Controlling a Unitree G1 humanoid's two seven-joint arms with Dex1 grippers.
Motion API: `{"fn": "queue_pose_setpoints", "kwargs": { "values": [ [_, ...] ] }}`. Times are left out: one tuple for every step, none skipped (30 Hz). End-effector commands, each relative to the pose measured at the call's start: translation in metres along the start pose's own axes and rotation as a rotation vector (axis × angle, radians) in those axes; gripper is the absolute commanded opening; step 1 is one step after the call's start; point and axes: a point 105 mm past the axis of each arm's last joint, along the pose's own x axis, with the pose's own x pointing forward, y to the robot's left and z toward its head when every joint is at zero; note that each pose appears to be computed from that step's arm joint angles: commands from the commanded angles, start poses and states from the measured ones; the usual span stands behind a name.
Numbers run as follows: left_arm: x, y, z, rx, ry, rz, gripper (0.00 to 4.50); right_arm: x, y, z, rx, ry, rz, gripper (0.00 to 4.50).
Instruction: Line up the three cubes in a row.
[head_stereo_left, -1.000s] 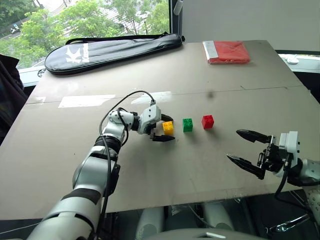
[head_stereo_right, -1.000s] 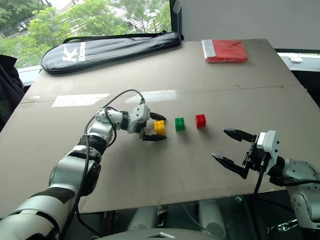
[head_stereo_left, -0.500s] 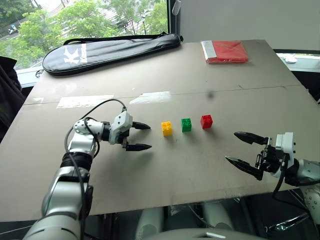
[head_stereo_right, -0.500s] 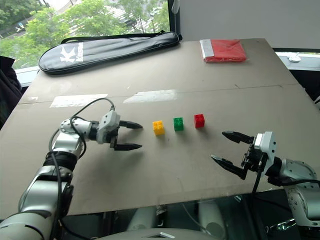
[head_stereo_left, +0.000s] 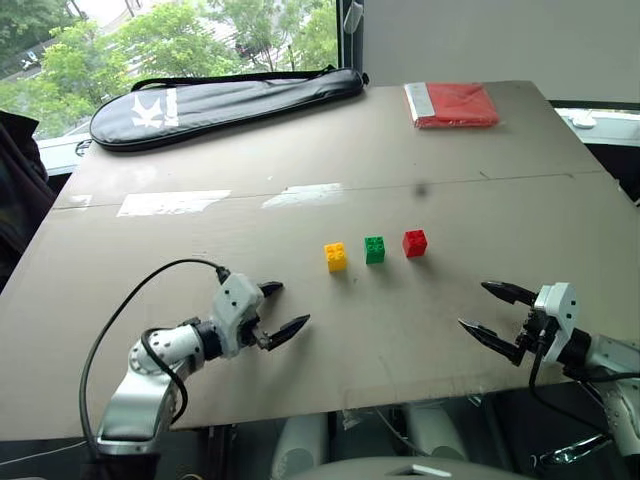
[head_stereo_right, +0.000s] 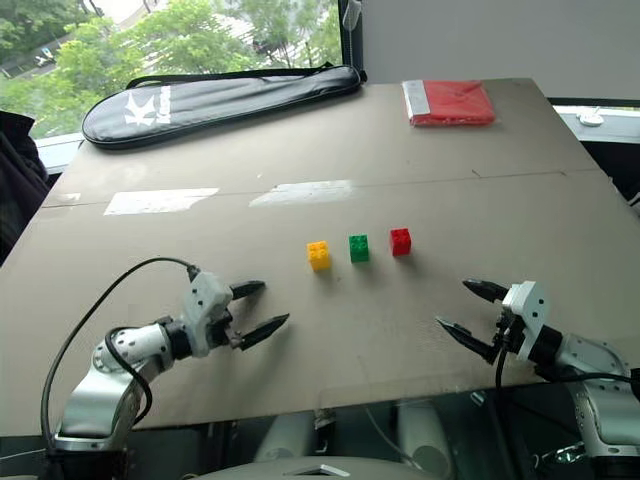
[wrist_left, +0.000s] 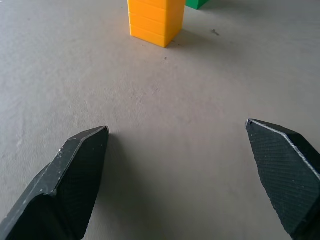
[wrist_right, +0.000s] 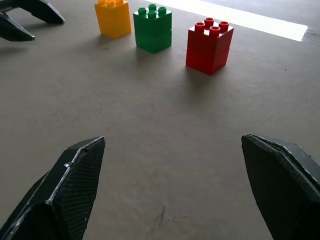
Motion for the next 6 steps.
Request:
{"fn": "queue_pose_setpoints", "kwargs": {
  "values": [
    [-0.008,-0.001,0.000,0.003,0.003,0.069,4.48,-0.006,-0.006,0.003,-0.045,0.001,-0.025,4.50],
    [-0.009,-0.007,-0.002,0.004,0.010,0.070,4.48,-0.006,-0.008,0.002,-0.040,0.002,-0.038,4.50],
    [-0.009,-0.016,-0.004,-0.002,0.013,0.066,4.48,-0.007,-0.011,-0.001,-0.032,0.004,-0.055,4.50],
    [-0.009,-0.022,-0.005,-0.004,0.013,0.061,4.48,-0.007,-0.013,-0.003,-0.026,0.006,-0.066,4.50],
    [-0.009,-0.028,-0.006,-0.008,0.015,0.052,4.48,-0.007,-0.014,-0.005,-0.022,0.007,-0.072,4.50],
    [-0.009,-0.034,-0.009,-0.012,0.016,0.035,4.48,-0.007,-0.014,-0.007,-0.023,0.014,-0.072,4.50]
  ]
}}
